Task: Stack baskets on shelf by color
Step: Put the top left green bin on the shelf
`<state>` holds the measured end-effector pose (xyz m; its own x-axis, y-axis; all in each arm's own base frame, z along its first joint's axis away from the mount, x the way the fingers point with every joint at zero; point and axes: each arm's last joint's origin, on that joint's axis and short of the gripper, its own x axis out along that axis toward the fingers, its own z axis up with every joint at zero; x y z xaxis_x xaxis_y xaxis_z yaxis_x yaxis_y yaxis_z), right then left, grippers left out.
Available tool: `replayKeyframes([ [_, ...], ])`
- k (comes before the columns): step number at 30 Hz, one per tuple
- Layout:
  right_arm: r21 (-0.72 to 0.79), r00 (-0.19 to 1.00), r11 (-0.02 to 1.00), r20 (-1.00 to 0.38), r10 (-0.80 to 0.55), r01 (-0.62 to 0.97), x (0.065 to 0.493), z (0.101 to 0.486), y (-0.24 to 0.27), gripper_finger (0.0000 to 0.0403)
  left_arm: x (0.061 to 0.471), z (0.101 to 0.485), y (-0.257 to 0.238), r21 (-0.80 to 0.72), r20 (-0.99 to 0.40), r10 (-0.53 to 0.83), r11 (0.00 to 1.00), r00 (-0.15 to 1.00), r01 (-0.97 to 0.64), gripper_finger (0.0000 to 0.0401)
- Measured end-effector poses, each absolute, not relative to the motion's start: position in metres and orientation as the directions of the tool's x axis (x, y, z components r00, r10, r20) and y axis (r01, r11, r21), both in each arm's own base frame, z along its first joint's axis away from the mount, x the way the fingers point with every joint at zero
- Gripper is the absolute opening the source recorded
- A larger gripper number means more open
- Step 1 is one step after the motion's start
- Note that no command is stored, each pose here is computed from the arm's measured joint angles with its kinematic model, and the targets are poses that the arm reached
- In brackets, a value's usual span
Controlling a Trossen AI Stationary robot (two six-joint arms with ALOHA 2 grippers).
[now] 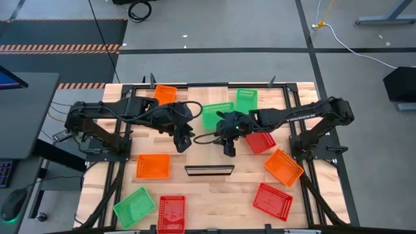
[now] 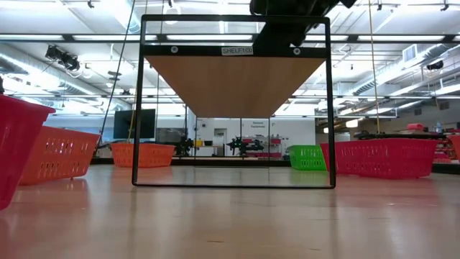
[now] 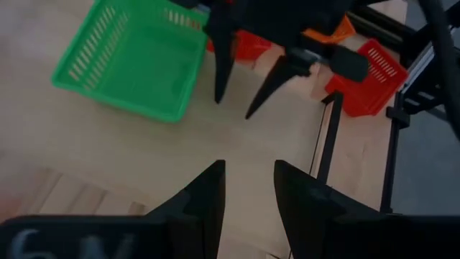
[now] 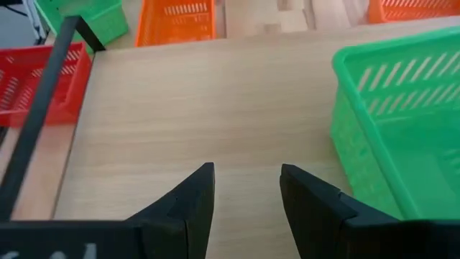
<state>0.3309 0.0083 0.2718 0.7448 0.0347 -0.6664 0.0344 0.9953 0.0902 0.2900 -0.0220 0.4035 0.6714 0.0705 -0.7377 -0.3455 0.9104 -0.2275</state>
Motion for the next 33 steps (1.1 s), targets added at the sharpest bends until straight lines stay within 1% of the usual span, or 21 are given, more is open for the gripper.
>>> replayKeyframes([
  [9,-0.023,0.775,0.999,-0.632,-0.032,0.022,0.333,0.287,-0.021,0.0164,0.29,0.404,-0.022,-0.222,-0.734,0.081,0.91,0.674,-0.351,0.0119],
  [19,-0.13,0.763,0.987,-0.626,-0.159,0.098,0.328,0.291,-0.06,0.0164,0.29,0.404,-0.02,-0.194,-0.729,0.125,0.905,0.674,-0.378,0.0119],
  [22,-0.134,0.796,0.986,-0.584,-0.159,0.098,0.327,0.31,-0.059,0.0164,0.29,0.404,-0.019,-0.192,-0.728,0.129,0.905,0.673,-0.38,0.0119],
  [25,-0.15,0.836,0.986,-0.529,-0.143,0.074,0.325,0.342,-0.05,0.0164,0.29,0.404,-0.018,-0.191,-0.727,0.133,0.903,0.674,-0.385,0.0119],
  [27,-0.174,0.839,0.982,-0.52,-0.157,0.075,0.319,0.362,-0.044,0.0164,0.29,0.404,-0.016,-0.189,-0.727,0.137,0.902,0.673,-0.388,0.0119],
  [30,-0.23,0.797,0.966,-0.559,-0.23,0.117,0.303,0.384,-0.039,0.0164,0.29,0.404,-0.016,-0.182,-0.726,0.141,0.905,0.673,-0.385,0.0119],
  [32,-0.275,0.717,0.948,-0.627,-0.305,0.163,0.287,0.387,-0.04,0.0164,0.29,0.404,-0.015,-0.181,-0.727,0.142,0.904,0.672,-0.387,0.0119],
  [33,-0.296,0.657,0.937,-0.672,-0.341,0.183,0.279,0.384,-0.042,0.0164,0.29,0.404,-0.015,-0.176,-0.728,0.143,0.906,0.671,-0.384,0.0119],
])
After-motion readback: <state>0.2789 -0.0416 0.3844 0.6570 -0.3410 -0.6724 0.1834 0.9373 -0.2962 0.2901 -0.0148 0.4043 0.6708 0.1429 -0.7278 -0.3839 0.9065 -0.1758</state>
